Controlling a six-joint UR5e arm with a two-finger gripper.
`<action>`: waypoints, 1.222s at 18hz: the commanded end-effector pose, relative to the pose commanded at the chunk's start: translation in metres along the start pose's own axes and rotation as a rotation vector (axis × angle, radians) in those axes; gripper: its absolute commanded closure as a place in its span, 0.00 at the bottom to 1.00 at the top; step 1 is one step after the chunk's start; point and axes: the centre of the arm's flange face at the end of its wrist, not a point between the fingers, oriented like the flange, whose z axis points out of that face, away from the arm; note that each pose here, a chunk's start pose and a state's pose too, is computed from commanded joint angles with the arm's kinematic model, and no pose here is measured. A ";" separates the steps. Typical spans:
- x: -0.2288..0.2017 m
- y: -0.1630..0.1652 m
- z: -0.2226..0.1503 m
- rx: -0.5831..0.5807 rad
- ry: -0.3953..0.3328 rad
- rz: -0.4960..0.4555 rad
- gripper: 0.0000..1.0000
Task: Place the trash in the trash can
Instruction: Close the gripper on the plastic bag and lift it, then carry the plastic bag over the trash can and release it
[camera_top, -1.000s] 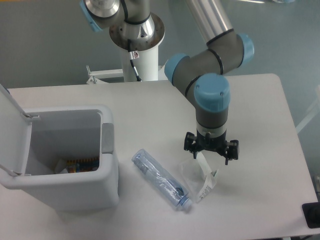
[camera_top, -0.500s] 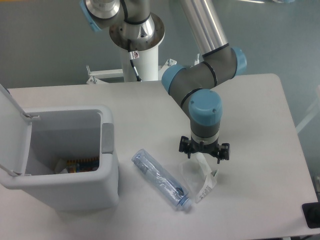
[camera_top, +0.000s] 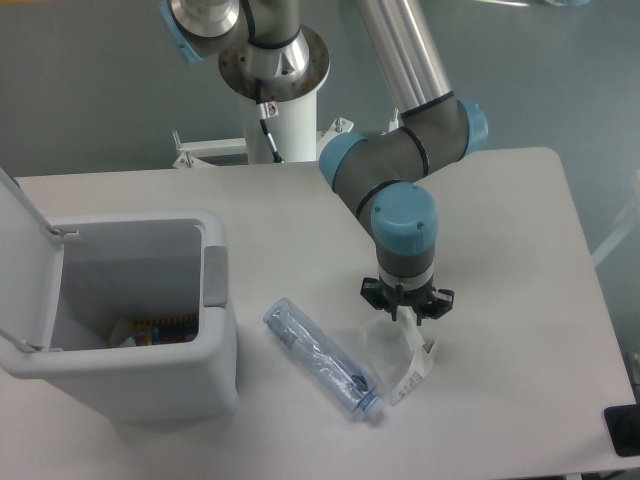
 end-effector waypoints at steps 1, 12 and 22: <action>-0.002 -0.002 -0.002 0.004 -0.004 0.005 1.00; -0.068 0.005 -0.112 0.207 -0.097 -0.094 1.00; -0.061 -0.010 -0.265 0.610 0.043 -0.396 1.00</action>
